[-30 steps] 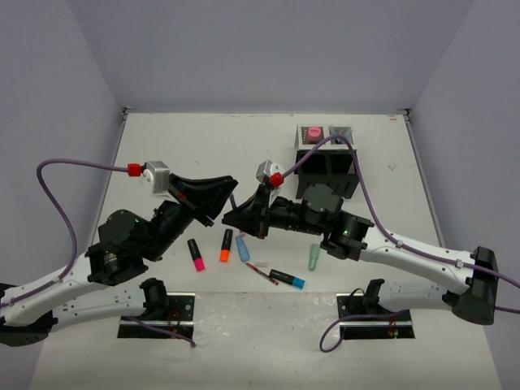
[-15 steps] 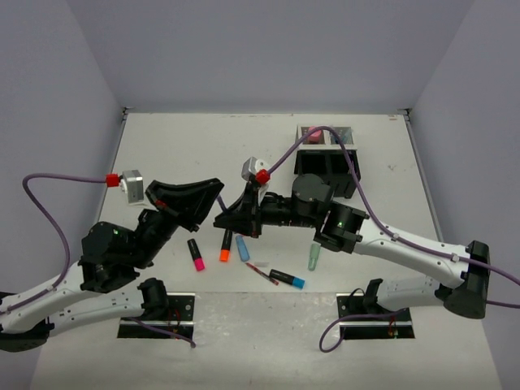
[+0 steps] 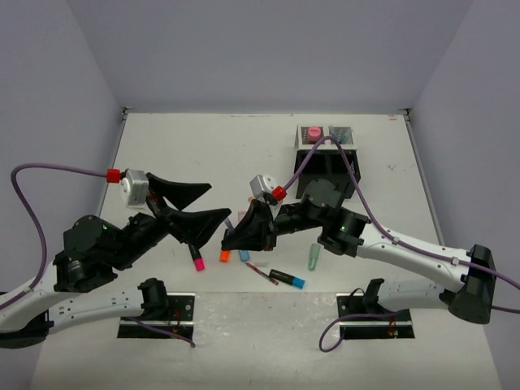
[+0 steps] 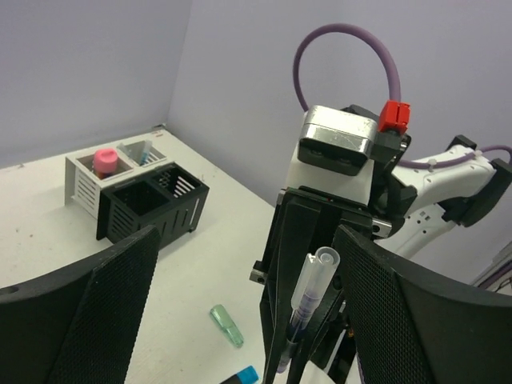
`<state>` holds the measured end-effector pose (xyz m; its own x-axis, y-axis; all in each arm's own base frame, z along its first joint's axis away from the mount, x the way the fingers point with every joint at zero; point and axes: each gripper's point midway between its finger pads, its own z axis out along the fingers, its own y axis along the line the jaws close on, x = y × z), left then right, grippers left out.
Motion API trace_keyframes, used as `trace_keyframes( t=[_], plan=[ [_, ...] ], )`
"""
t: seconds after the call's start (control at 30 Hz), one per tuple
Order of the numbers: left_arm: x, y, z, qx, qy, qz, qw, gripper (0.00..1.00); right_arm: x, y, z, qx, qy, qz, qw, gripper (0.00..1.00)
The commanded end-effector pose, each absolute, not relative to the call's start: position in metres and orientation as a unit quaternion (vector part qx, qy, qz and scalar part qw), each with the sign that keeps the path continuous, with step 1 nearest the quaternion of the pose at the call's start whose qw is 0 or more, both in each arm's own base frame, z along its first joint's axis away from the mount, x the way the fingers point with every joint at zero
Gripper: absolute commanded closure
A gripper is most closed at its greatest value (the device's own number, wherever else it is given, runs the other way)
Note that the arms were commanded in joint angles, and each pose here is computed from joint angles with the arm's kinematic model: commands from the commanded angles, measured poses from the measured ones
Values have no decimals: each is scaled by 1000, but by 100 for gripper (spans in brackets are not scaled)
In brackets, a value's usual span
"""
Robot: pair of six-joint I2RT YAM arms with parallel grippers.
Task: Sort the stationery into containers
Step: Close the pen cap on the pen.
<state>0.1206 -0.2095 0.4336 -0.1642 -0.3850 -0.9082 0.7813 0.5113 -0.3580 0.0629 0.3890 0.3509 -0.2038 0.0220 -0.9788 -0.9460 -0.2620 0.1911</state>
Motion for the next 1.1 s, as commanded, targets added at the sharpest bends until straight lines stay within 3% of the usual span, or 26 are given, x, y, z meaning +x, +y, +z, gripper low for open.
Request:
trace_keyframes(
  t=[0.0, 0.17, 0.33, 0.53, 0.67, 0.73, 1.07],
  plan=[
    [96, -223, 452, 232, 553, -507, 619, 12, 25, 370, 380, -543, 373, 666, 351, 100],
    [43, -244, 461, 343, 455, -583, 579, 17, -2, 352, 391, -581, 319, 693, 283, 100],
    [6, -251, 467, 416, 390, -624, 534, 20, -8, 341, 402, -583, 307, 694, 289, 100],
    [-6, -258, 477, 434, 351, -645, 522, 39, -11, 337, 414, -573, 302, 701, 298, 100],
    [-3, -261, 481, 428, 353, -645, 526, 45, -10, 338, 415, -569, 304, 702, 303, 100],
    [2, -264, 482, 418, 361, -642, 533, 57, -9, 339, 414, -567, 308, 702, 303, 100],
    [5, -254, 502, 403, 352, -639, 553, 57, -9, 342, 405, -576, 307, 699, 293, 100]
  ],
)
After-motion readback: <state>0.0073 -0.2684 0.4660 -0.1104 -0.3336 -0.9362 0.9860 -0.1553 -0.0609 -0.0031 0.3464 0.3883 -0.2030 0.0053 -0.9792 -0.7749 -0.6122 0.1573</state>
